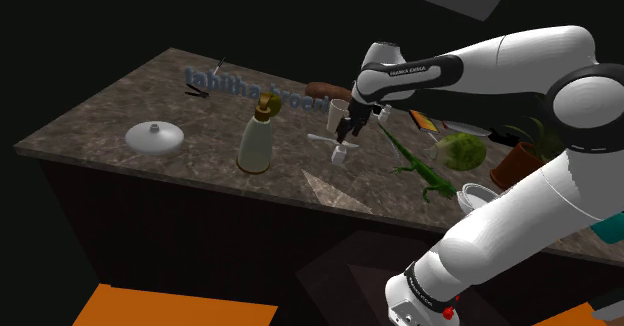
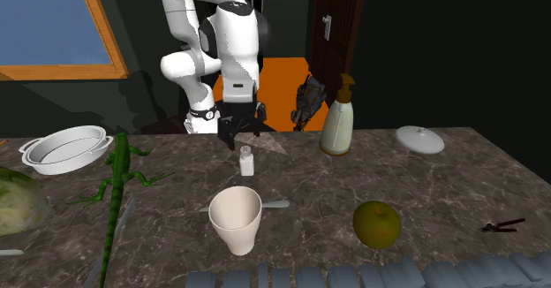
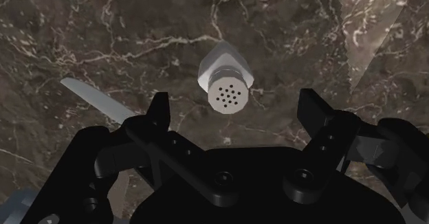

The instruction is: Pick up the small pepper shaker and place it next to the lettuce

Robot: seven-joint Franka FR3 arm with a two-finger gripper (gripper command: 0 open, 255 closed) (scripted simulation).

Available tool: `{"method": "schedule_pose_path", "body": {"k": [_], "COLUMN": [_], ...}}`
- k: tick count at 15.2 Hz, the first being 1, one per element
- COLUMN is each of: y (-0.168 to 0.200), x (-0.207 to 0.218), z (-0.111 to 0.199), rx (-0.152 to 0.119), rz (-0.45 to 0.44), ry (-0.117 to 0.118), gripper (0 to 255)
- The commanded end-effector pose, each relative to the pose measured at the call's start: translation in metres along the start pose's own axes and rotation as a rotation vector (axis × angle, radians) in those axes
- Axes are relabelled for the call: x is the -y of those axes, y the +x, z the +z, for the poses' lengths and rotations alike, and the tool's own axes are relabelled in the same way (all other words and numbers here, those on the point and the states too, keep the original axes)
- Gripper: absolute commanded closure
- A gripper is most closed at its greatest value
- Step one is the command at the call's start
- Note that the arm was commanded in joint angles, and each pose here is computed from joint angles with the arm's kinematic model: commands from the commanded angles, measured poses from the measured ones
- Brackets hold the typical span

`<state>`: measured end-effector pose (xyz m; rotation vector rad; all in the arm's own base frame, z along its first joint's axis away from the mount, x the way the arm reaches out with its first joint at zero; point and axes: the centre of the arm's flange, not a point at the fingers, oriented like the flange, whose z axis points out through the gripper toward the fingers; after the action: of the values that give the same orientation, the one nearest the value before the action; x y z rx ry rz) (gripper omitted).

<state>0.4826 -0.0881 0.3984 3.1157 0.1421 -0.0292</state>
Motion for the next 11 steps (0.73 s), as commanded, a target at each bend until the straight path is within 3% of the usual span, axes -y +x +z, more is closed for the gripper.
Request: {"method": "schedule_pose_path", "body": {"k": [1,6,11], "y": [0.0,0.0,0.0], "x": [-0.002,-0.002,-0.002], "z": [0.011,0.036,0.036], "rx": [0.0,0.0,0.0], "rz": [-0.001,-0.001,-0.001], "ry": [-0.001,-0.001,-0.001], "gripper": [0,0,0]}}
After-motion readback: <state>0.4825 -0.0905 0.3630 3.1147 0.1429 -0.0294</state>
